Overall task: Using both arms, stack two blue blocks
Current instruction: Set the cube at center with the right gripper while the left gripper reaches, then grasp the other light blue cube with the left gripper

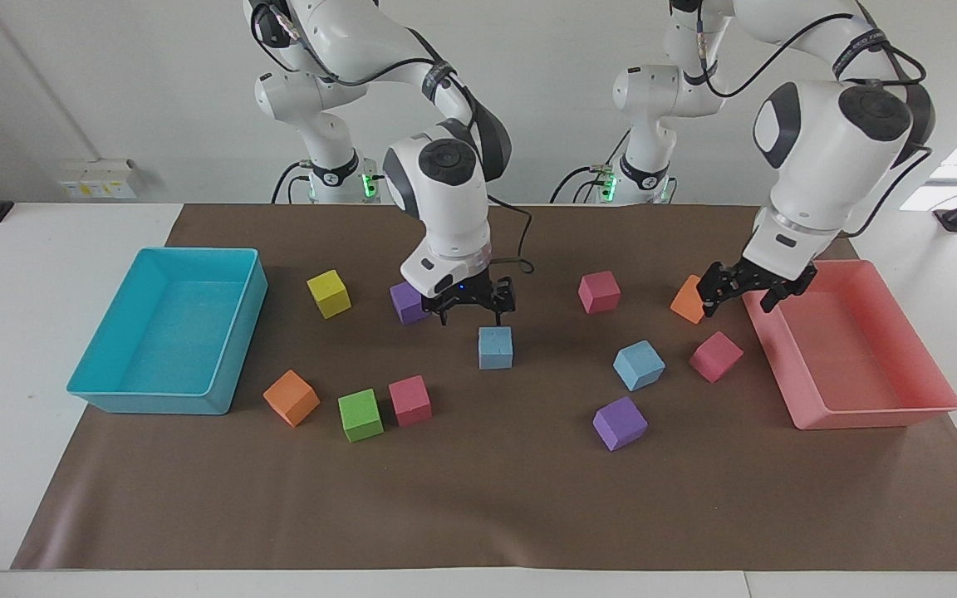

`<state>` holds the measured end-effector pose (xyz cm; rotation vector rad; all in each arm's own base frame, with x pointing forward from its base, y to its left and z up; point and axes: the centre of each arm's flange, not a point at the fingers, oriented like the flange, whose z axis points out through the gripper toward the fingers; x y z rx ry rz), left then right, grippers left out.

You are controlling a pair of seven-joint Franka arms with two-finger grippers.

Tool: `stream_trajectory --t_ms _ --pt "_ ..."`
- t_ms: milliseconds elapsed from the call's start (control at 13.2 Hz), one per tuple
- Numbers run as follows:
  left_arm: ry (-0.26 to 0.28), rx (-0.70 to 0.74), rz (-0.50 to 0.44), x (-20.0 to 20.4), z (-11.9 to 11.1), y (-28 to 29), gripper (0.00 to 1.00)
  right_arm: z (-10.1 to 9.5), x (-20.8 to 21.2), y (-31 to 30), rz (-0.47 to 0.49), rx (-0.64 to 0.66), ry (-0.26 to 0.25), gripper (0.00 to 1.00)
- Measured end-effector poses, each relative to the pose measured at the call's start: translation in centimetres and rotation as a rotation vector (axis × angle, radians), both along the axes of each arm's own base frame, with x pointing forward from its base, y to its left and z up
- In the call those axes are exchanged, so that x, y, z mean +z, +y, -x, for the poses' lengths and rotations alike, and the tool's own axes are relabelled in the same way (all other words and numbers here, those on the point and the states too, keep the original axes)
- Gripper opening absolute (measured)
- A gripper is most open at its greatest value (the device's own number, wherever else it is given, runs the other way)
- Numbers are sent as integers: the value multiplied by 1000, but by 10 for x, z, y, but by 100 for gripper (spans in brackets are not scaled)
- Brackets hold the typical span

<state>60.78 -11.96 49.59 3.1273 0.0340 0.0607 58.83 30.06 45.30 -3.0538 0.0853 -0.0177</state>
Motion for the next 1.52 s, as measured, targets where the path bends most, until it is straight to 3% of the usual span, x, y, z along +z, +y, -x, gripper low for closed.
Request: stream_trajectory --t_ms 228,455,607,683,835,1214,1518 --pt "-7 33 6 -48 4 -22 100 -6 -1 -29 -233 -2 69 100" --pt "-12 50 11 -77 6 -34 100 -14 -34 -63 -368 -2 70 100" --pt "-20 76 16 -95 3 -39 100 -10 -61 -70 -454 60 37 100" --pt "-21 80 18 -104 2 -45 100 -8 -76 -74 -490 89 12 93" --pt "-26 83 21 -114 0 -50 100 -4 -103 -84 -533 107 -9 63" --pt "-18 85 20 -140 -4 -51 100 3 -144 -99 -615 56 -2 4" --pt "1 92 19 -175 -3 -64 100 7 -165 -104 -695 3 -11 1"
